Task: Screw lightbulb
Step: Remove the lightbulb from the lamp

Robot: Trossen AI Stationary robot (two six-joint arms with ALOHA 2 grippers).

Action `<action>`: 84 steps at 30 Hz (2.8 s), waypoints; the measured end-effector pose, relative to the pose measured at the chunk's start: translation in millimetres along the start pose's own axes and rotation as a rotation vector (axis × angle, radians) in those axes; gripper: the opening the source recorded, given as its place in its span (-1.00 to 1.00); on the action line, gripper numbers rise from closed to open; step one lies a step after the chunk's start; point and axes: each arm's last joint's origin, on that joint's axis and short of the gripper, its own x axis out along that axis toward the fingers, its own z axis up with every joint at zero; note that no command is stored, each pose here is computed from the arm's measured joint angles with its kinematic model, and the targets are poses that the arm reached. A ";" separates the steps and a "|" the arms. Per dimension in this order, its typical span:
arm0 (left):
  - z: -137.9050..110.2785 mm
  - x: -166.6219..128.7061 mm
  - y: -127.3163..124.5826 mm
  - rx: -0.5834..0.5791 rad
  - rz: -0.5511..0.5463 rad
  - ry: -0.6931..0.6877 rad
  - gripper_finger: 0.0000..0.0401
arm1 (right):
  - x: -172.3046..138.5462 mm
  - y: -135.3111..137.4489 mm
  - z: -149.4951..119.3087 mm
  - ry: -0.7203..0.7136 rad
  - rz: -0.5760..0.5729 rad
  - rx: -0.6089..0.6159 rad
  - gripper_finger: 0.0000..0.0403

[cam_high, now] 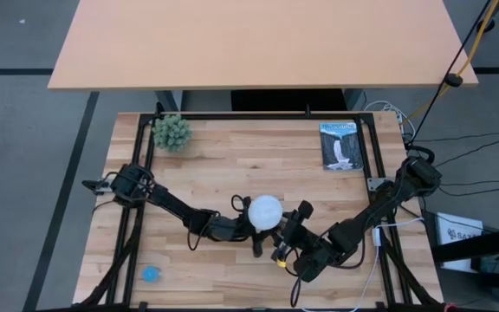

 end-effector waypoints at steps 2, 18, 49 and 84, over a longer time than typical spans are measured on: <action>0.7 1.8 -1.0 0.011 0.003 0.015 -0.05 | -0.2 -0.2 0.7 -0.016 -0.018 0.005 0.10; -2.3 -7.3 -17.6 0.130 -0.047 0.027 -0.05 | -10.6 3.5 0.9 -0.020 0.020 -0.018 -0.34; -3.0 -3.0 -16.5 0.081 -0.723 0.108 -0.05 | -37.4 12.0 11.2 0.124 0.415 0.023 -0.32; -26.9 19.1 62.8 0.004 -0.348 0.360 -0.05 | -66.3 -51.9 -30.4 0.425 -0.102 0.193 -0.28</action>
